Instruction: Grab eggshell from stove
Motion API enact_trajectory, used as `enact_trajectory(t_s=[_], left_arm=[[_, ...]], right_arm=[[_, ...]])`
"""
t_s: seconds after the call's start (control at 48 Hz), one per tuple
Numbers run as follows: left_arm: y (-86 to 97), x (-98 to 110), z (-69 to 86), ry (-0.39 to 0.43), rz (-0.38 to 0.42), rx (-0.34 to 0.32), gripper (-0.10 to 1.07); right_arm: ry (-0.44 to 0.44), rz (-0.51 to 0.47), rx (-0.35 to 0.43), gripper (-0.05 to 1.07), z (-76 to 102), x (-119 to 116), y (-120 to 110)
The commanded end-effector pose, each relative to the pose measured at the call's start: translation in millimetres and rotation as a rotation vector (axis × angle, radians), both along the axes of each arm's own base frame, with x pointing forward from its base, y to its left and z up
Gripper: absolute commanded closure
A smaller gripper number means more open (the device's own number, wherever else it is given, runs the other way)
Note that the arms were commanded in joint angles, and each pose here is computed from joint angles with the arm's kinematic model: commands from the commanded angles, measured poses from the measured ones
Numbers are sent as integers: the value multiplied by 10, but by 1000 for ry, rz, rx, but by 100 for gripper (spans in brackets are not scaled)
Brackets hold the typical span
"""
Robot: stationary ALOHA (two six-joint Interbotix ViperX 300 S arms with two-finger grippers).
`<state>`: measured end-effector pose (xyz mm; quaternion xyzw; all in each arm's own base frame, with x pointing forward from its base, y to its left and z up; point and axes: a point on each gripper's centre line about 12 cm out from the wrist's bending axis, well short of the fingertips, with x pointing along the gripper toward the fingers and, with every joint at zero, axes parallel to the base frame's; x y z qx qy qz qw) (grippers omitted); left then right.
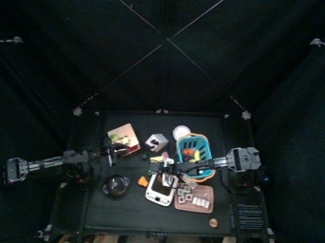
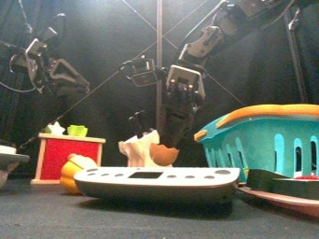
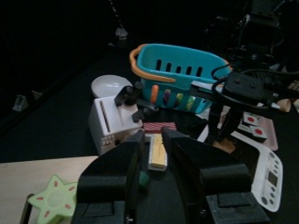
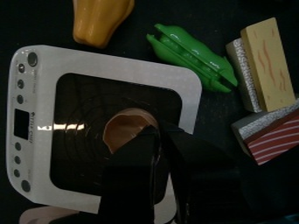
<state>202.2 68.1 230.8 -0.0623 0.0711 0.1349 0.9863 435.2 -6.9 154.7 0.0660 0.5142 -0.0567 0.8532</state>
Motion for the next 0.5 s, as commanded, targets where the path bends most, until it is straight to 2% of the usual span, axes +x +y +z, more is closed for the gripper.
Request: enact_trajectory(t_s=[0.0, 0.333, 0.479], left_arm=[[7, 21, 55, -16, -1, 6, 30], [11, 22, 61, -17, 0, 6, 30], [10, 20, 55, -16, 0, 6, 30]], right_arm=[[-74, 0, -1, 52, 292, 17, -1], [-95, 7, -7, 52, 454, -43, -8], [-85, 3, -26, 52, 487, -83, -85]])
